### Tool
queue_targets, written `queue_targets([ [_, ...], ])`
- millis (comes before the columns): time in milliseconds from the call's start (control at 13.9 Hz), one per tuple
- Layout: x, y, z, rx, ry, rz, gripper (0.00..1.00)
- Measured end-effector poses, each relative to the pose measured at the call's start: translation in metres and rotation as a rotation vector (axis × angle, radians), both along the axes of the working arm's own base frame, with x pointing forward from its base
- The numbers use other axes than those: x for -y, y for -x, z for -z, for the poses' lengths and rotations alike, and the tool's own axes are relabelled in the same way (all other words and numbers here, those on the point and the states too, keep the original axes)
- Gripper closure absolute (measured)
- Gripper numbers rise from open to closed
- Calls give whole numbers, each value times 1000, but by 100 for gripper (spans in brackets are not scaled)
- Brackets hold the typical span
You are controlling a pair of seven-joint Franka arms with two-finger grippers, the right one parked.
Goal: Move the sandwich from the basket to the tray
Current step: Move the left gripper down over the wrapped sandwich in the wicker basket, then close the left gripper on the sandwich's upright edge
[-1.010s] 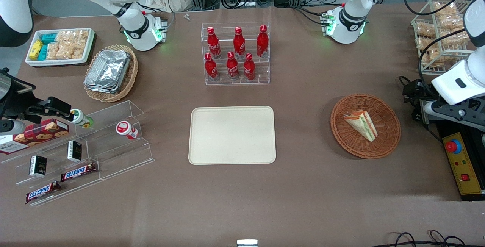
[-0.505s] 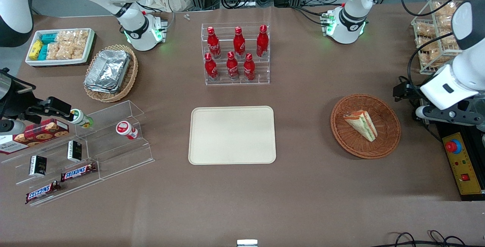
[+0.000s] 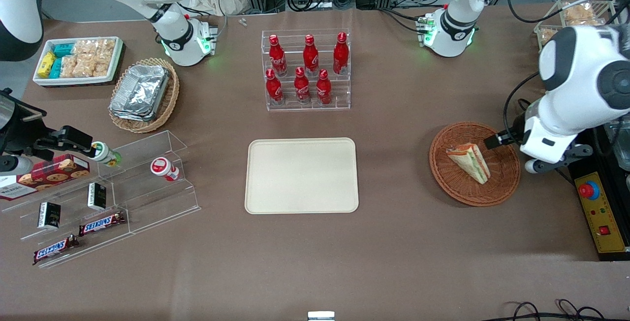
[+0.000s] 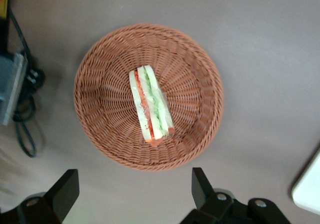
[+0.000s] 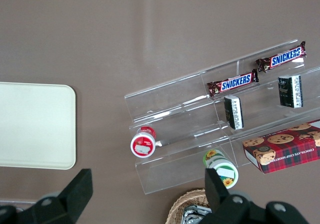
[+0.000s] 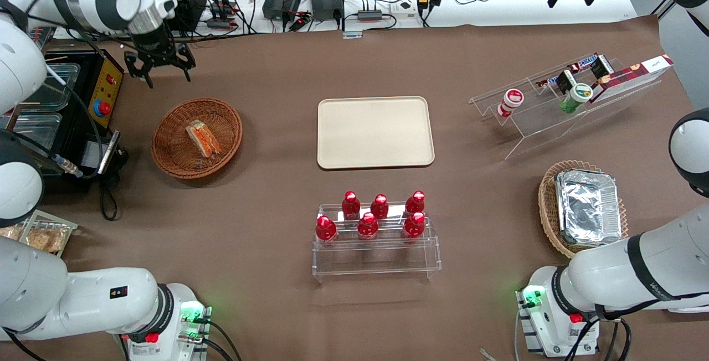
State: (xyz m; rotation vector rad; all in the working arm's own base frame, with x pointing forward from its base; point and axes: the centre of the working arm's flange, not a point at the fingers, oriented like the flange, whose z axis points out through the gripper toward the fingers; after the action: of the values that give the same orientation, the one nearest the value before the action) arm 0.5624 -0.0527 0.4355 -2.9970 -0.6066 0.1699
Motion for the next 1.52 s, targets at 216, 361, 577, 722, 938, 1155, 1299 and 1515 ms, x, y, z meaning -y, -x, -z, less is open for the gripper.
queue_targets([
  [216, -4, 20, 53, 55, -17, -225, 0],
  [361, -4, 26, 77, 75, -23, -363, 0],
  [577, -4, 31, 95, 71, -27, -428, 0],
  [722, -4, 30, 106, 62, -26, -437, 0],
  [938, -6, 32, 130, 60, -18, -442, 0],
  [1155, -13, 40, 153, 60, -11, -455, 0],
  [1299, -16, 44, 162, 56, -11, -460, 0],
  [1515, -23, 48, 171, 59, -10, -474, 0],
])
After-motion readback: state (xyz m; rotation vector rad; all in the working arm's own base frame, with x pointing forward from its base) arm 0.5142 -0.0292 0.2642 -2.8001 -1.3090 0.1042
